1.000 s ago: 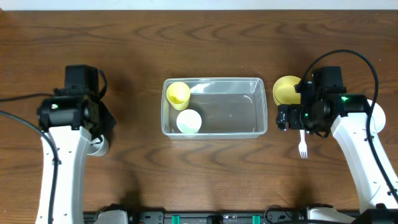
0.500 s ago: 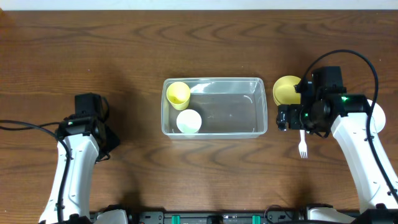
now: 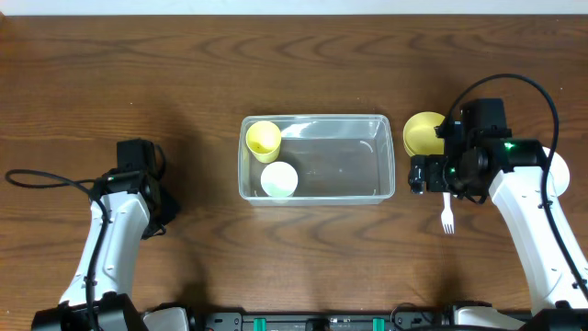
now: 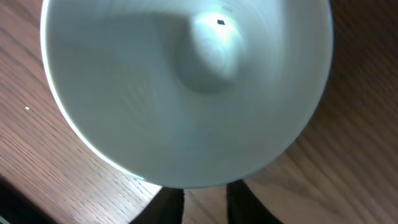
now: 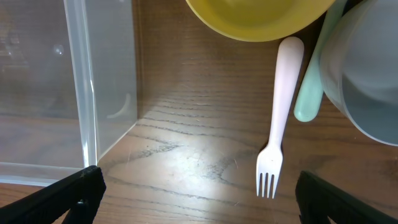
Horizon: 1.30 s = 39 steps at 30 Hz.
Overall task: Pack container
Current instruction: 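Lower the left gripper and grasp the light blue cup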
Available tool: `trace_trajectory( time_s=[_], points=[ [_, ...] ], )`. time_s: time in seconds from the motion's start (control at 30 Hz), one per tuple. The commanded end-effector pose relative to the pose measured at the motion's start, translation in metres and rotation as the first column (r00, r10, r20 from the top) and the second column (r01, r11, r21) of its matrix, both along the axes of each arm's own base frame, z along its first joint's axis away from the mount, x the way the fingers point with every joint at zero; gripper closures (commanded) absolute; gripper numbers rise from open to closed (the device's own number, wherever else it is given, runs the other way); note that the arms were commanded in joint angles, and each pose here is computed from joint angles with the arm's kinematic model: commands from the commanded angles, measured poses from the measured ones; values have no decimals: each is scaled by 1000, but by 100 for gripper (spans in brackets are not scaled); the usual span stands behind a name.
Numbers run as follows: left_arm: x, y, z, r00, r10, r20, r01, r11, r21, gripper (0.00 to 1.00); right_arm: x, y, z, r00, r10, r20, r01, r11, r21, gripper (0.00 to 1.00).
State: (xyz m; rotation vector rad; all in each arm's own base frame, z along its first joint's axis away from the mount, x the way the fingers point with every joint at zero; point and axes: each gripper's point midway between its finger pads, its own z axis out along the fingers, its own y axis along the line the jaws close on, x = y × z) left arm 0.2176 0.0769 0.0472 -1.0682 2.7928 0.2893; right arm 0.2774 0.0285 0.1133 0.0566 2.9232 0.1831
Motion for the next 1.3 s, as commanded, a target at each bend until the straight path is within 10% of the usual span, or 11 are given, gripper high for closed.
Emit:
trace_trajectory(
  time_s=[0.0, 1.27],
  points=[
    [-1, 1, -1, 1000, -3, -7, 3, 1000, 1, 78, 3, 3, 4, 1000, 11, 14, -11, 1000, -2, 1],
    [7, -26, 62, 987, -140, 74, 142, 989, -28, 66, 2, 3, 4, 1000, 0, 10, 0, 1000, 0, 1]
  ],
)
